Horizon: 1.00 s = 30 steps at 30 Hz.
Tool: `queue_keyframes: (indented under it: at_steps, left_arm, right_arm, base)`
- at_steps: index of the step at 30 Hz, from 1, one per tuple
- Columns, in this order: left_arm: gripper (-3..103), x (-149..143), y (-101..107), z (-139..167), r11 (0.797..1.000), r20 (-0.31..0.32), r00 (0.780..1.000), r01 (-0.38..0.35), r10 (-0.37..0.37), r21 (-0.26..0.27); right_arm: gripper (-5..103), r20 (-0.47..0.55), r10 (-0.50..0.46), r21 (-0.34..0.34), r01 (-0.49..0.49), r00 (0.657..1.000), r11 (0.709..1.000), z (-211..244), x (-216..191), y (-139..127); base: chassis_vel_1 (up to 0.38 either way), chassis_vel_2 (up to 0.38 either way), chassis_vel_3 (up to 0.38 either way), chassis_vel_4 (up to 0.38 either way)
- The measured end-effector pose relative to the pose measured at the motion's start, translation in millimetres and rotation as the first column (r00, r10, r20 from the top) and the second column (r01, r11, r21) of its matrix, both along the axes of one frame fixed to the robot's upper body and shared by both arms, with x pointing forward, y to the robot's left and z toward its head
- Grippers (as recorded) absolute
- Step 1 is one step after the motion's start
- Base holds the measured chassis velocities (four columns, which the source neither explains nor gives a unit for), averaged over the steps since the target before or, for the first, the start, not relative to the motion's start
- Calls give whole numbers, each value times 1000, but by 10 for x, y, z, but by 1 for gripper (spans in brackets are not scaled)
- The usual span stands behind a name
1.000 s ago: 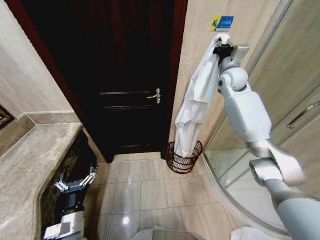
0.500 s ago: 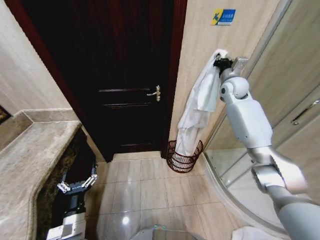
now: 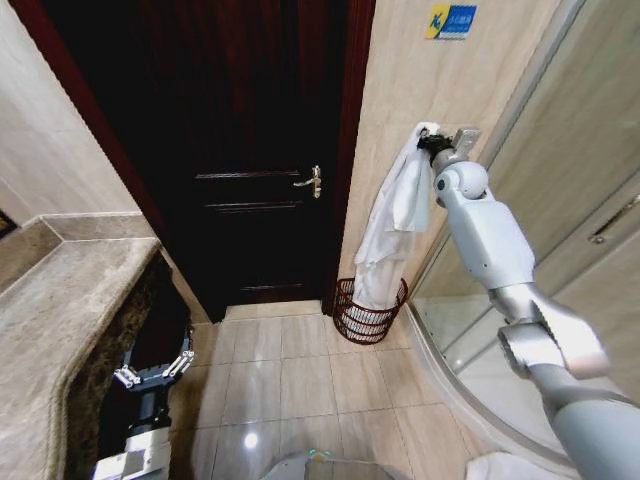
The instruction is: Discard the used towel into the hamper.
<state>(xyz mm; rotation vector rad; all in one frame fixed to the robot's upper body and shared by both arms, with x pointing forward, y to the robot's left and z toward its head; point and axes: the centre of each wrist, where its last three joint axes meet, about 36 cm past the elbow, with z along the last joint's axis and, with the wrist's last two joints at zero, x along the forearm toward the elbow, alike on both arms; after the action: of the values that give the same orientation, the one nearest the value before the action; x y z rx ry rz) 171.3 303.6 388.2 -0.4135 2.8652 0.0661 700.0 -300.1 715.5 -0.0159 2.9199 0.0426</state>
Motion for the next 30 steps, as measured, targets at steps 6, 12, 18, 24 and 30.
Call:
queue_keyframes:
  at_steps: [6, 12, 18, 24, 30]
  left_arm:
    - [100, 1, 16, -23, 1000, -4, 1000, 4, -4, -1]
    - [100, 2, 29, -20, 1000, -5, 1000, 13, -13, 1]
    - [100, -8, 42, -29, 1000, -6, 1000, 15, -15, 0]
    - [100, -47, 8, -77, 1000, -14, 1000, 21, -22, -6]
    - [100, -39, 15, -89, 1000, -13, 1000, 23, -23, -5]
  right_arm:
    - [4, -16, 1, -4, -1, 1000, 1000, -84, -9, 9]
    - [4, -33, -10, -1, 10, 999, 1000, -150, 16, -25]
    - [4, -50, -20, -3, 20, 999, 1000, -199, 40, -57]
    - [4, -62, -30, -17, 29, 998, 999, -277, 57, -56]
    - [4, -61, -31, -18, 30, 998, 999, -288, 53, -43]
  base:
    - [0, 0, 0, 0]
    - [0, 0, 0, 0]
    - [0, 0, 0, 0]
    - [0, 0, 0, 0]
    - [0, 0, 0, 0]
